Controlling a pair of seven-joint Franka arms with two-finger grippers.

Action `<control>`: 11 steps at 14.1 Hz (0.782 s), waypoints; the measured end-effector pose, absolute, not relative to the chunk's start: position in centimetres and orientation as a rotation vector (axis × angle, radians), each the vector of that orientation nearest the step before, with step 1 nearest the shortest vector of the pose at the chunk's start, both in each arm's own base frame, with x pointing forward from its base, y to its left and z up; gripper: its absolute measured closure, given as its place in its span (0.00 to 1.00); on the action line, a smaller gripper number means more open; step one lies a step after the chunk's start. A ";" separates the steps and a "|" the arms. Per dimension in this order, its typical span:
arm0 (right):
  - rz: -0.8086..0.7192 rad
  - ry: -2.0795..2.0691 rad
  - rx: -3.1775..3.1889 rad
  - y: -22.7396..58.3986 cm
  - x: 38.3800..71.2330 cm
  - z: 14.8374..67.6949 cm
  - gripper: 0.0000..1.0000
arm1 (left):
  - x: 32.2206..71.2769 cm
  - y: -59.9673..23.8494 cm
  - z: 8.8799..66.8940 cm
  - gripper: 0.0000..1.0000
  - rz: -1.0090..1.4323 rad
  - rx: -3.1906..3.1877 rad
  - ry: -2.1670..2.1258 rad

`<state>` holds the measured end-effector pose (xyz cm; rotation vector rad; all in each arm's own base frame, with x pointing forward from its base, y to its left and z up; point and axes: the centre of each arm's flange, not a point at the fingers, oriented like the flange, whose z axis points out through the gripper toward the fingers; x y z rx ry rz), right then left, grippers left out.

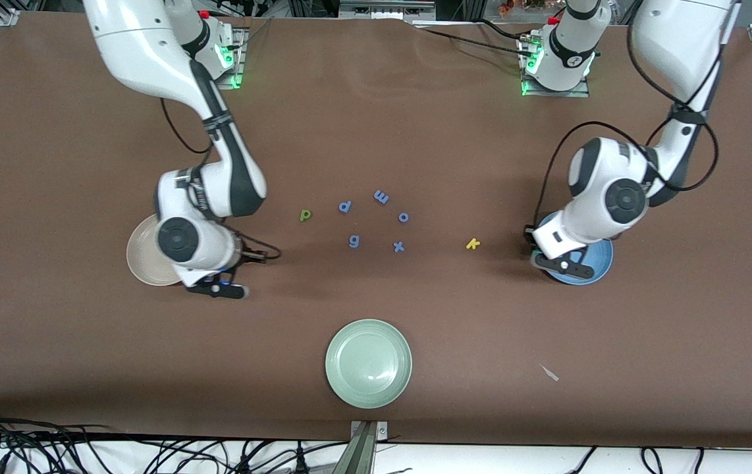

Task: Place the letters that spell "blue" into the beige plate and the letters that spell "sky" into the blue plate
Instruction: 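Drop the y on the blue plate while the right gripper drops the e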

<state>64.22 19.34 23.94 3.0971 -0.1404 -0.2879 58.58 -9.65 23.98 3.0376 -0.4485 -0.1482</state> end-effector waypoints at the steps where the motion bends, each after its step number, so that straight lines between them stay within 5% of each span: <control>1: -0.294 -0.091 3.093 17.3 64.2 24.3 0.71 | 58.6 -7.7 23.6 0.88 -0.156 3.026 -0.492; 8: -0.406 0.157 3.041 4.7 62.0 23.0 0.71 | 58.6 -2.4 22.6 0.84 -0.180 3.034 -0.606; 11: -0.422 0.136 3.035 4.1 61.5 22.5 0.47 | 58.7 -2.3 22.6 0.71 -0.173 3.037 -0.607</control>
